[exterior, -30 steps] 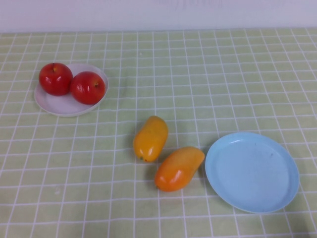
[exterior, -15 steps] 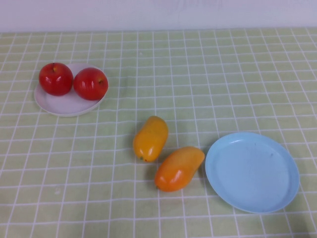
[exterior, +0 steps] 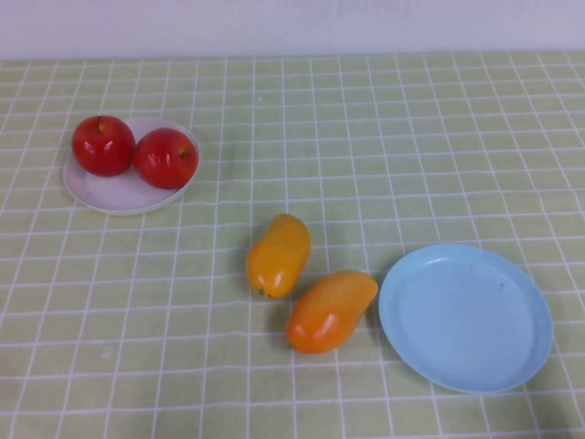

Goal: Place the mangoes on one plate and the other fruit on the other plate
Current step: Put another type of fruit in the right plate

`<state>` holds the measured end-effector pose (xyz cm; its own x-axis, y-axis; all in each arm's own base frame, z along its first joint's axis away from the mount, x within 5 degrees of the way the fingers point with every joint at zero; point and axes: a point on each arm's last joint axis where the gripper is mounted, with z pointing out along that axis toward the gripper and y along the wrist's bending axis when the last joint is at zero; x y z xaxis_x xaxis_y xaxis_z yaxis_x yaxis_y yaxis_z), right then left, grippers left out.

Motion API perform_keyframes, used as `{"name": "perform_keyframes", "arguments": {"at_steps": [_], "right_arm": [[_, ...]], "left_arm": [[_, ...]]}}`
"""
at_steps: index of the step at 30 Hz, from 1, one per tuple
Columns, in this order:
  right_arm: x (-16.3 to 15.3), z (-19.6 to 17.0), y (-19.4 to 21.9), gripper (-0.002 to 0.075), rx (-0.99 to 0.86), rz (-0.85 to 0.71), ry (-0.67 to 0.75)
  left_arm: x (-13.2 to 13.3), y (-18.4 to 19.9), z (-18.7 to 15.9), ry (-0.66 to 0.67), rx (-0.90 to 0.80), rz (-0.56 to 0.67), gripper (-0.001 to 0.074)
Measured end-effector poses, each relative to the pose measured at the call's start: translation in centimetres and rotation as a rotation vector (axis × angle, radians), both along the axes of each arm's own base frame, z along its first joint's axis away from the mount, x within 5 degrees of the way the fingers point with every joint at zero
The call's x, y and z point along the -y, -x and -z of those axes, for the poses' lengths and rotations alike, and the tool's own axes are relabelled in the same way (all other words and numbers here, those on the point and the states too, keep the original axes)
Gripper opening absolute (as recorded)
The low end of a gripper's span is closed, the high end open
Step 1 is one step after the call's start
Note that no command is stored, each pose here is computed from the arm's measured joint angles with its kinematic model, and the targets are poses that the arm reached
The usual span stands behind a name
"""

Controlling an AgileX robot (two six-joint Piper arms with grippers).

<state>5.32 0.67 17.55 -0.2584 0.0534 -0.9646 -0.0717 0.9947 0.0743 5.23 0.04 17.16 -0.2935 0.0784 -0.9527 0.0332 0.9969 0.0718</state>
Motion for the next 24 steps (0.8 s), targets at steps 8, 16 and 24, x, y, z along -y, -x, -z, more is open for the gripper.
{"name": "perform_keyframes", "arguments": {"at_steps": [8, 16, 24], "right_arm": [[-0.3, -1.7, -0.2, -0.0016, 0.149, 0.030, -0.386], [-0.3, -2.3, -0.3, -0.0017, 0.178, 0.058, -0.675], [-2.0, -5.3, -0.8, -0.0017, -0.050, -0.061, -0.691]], "left_arm": [[0.0, 0.0, 0.0, 0.000, 0.000, 0.000, 0.0002], [0.0, 0.0, 0.0, 0.000, 0.000, 0.000, 0.0002], [0.0, 0.0, 0.0, 0.000, 0.000, 0.000, 0.0002]]}}
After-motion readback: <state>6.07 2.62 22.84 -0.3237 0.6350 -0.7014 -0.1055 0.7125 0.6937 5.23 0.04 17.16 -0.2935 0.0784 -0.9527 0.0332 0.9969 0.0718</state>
